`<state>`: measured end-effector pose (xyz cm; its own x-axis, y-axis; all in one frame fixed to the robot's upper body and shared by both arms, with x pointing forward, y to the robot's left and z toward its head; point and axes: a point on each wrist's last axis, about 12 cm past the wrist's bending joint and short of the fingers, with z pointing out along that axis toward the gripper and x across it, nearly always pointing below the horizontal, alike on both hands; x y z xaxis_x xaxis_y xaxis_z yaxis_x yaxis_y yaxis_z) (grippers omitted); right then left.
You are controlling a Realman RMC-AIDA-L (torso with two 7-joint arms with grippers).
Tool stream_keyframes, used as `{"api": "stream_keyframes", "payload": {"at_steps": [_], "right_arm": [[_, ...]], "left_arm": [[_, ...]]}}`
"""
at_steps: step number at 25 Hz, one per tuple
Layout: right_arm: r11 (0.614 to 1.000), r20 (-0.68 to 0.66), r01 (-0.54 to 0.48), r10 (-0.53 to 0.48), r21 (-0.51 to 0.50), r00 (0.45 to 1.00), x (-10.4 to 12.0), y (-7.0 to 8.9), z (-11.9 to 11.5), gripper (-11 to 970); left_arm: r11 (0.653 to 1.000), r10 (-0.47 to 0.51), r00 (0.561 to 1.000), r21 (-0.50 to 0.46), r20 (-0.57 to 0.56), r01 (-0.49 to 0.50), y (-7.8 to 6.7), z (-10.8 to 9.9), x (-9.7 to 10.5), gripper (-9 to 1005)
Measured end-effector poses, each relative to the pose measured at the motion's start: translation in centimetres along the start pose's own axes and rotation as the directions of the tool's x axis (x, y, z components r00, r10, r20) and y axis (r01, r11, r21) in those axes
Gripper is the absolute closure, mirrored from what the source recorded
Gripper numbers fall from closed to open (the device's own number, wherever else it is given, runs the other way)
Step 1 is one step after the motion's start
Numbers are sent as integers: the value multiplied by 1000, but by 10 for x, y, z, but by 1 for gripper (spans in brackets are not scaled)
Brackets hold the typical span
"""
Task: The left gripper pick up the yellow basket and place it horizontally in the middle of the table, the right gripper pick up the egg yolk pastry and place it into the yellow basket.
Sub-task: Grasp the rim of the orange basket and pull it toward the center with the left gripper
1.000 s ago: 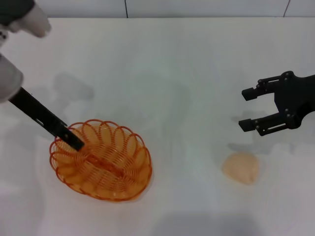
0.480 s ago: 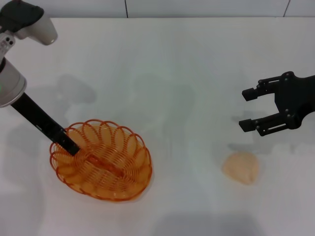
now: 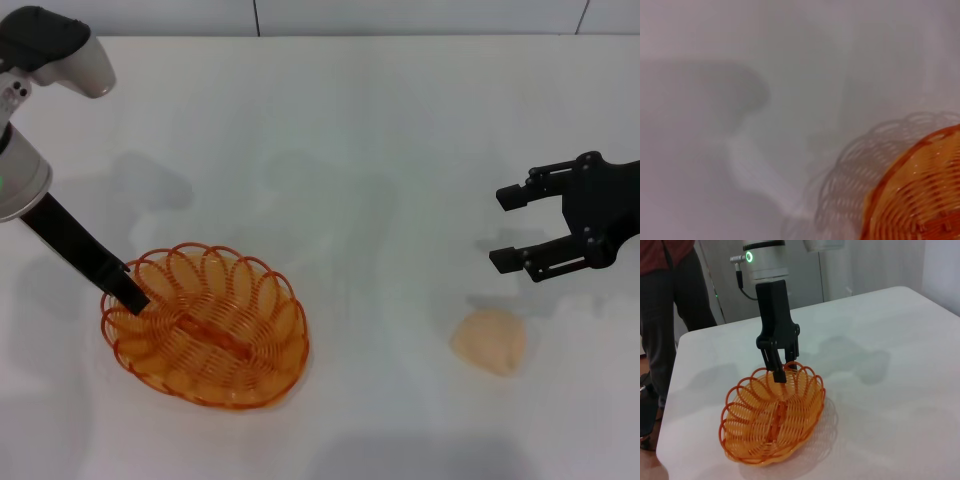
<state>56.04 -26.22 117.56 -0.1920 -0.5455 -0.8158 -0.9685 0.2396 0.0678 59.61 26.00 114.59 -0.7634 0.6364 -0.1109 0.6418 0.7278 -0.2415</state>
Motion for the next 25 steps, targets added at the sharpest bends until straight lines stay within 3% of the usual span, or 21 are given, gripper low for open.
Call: {"api": "stream_keyframes", "payload": {"at_steps": [13,25], "right_arm": [[1000,0,0,0,-1,1000,0,0,0,188],[1000,-1,4,-4,2,1000,-1,0,-1,188]], "left_arm": [[999,-2,1000,-52,12,3,2,4,-5,715],[999,5,1000,-48,19,-4,0,4,-7,765]]}}
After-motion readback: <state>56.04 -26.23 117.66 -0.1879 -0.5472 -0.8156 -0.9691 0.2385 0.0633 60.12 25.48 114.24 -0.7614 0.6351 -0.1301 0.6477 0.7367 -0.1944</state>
